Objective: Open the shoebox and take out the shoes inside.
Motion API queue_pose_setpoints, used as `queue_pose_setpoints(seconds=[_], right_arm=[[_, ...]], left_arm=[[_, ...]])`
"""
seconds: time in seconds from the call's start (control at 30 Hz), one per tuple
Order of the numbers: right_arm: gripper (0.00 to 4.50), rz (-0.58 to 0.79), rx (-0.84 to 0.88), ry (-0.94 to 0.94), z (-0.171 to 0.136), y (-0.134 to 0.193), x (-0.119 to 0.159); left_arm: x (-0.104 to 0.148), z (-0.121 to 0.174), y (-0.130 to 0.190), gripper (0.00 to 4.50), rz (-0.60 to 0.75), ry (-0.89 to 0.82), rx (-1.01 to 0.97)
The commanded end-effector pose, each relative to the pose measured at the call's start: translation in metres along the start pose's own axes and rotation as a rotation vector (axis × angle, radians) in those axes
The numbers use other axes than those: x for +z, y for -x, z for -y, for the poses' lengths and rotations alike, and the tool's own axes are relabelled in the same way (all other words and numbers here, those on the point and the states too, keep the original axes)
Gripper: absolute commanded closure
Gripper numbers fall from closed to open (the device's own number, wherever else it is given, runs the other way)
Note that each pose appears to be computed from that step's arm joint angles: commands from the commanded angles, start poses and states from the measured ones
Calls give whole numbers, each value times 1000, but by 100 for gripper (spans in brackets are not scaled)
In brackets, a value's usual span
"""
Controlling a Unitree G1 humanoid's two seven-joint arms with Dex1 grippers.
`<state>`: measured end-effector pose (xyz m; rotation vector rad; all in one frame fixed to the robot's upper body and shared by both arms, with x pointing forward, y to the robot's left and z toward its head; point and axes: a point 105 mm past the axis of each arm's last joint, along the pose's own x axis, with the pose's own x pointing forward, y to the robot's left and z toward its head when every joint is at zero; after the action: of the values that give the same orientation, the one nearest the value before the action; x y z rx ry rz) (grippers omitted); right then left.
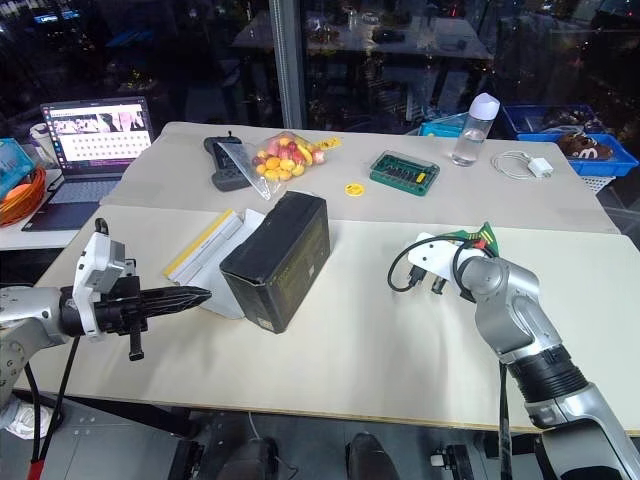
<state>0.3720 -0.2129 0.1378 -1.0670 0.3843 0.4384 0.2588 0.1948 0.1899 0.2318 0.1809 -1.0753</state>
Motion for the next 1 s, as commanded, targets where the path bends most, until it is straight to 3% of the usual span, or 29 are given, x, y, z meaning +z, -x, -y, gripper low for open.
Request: queue_pose_setpoints(seconds=[0.03,0.33,0.4,0.47,0.6,0.73,1.0], right_arm=[[125,84,16,-51,13,19,19],[125,376,132,-186,61,88,76],[125,559,112,-286,84,103,112],[125,700,155,-371,88,106,146],[125,792,330,-447,44,81,201],[125,775,386,-432,14,61,224],[125,658,453,-328,-25,39,214]], left_arm=[[4,1,0,450,9,-22,5],[3,0,-1,450,12,-20,5],[3,0,-1,450,12,-20,5],[2,-1,-2,450,13,-21,9],[1,-1,-3,450,14,-21,11],[1,-2,-4,450,14,-20,14],[1,-1,-5,450,17,-24,13]])
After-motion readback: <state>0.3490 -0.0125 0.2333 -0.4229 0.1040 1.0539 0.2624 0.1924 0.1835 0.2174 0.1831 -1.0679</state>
